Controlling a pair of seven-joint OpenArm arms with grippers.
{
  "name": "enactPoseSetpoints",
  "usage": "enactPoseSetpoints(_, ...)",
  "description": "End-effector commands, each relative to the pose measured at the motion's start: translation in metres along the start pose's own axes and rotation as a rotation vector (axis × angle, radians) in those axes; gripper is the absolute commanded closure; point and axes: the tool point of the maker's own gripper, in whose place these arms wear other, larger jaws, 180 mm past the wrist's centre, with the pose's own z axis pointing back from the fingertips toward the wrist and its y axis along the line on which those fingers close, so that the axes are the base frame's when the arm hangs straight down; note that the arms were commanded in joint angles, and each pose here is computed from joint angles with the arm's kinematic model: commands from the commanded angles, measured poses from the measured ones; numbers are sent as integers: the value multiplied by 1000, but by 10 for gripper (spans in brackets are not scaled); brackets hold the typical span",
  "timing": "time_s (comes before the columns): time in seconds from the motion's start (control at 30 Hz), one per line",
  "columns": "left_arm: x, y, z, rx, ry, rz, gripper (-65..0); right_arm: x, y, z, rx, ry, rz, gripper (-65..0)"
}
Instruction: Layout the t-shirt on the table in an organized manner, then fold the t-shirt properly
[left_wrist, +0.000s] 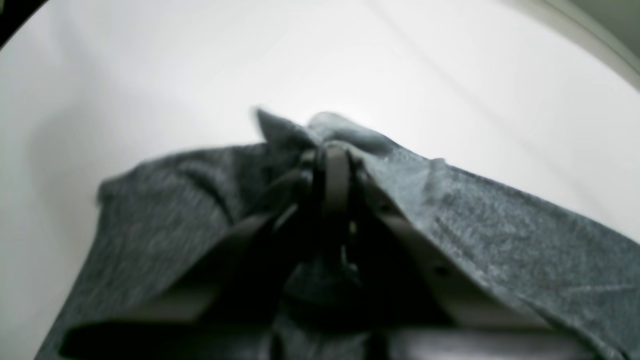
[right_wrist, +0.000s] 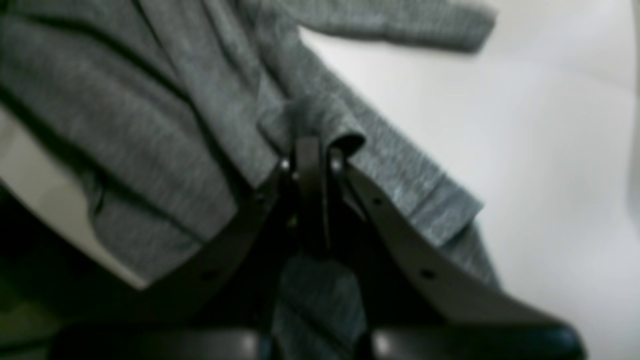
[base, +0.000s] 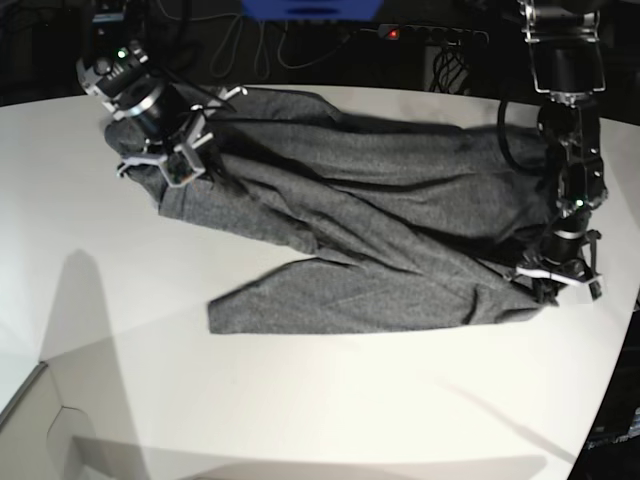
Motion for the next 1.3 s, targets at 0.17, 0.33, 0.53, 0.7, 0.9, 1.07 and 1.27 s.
enactPoseSetpoints(0.17, 18, 4, 3, 0, -57, -12, -2, -16, 5, 2, 36, 31, -4, -10)
enactPoseSetpoints(0.33, 13, 4, 3, 2, -48, -6, -2, -20, -8, 5, 3, 41, -4, -127)
enactPoseSetpoints(0.53, 6, 7, 5, 7, -34, -8, -2, -14, -42, 24, -111, 26, 6, -189)
enactPoseSetpoints(0.7, 0, 9, 8, 11, -20, -8, -2, -3, -69, 28, -207, -8, -21, -189)
enactPoseSetpoints(0.9, -5, 11, 9, 14, -10, -10, -2, 45, -66, -5, -157, -114, 23, -185)
enactPoseSetpoints(1.07, -6, 10, 9, 13, -9, -9, -1, 72, -55, -60, -48, -55, 75, -102)
enactPoseSetpoints(1.27, -7, 8, 10, 9, -6, -12, -1, 83, -37, -134, 112, 58, 120, 0)
